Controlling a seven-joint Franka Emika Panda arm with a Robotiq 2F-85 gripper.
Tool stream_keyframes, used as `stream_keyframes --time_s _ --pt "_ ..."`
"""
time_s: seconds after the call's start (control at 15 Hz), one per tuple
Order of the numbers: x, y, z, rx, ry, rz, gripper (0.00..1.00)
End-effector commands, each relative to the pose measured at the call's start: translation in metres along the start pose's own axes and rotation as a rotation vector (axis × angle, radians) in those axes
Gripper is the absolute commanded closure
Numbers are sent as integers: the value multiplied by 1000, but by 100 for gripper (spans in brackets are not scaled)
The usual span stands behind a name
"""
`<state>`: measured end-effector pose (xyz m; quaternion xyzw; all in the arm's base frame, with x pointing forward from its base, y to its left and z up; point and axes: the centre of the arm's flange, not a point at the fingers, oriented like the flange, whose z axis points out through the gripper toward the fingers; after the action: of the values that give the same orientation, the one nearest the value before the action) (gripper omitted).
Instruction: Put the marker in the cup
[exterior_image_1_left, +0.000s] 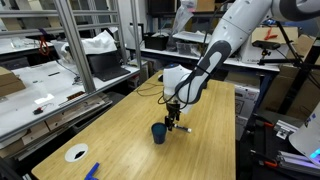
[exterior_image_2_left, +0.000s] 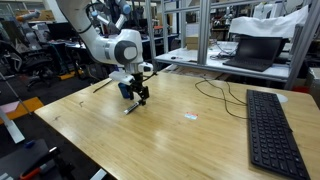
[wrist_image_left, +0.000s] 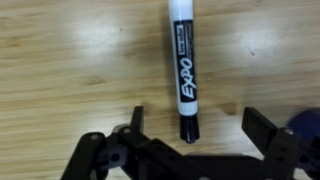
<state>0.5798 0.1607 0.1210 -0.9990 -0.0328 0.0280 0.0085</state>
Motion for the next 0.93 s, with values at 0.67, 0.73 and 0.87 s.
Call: stream_keyframes --time_s 0.67,0.73,0.87 --pt "-2 -4 5 -23 35 13 71" --pt "-1 -4 3 -22 36 10 79" --pt "0 -7 0 -19 41 6 93"
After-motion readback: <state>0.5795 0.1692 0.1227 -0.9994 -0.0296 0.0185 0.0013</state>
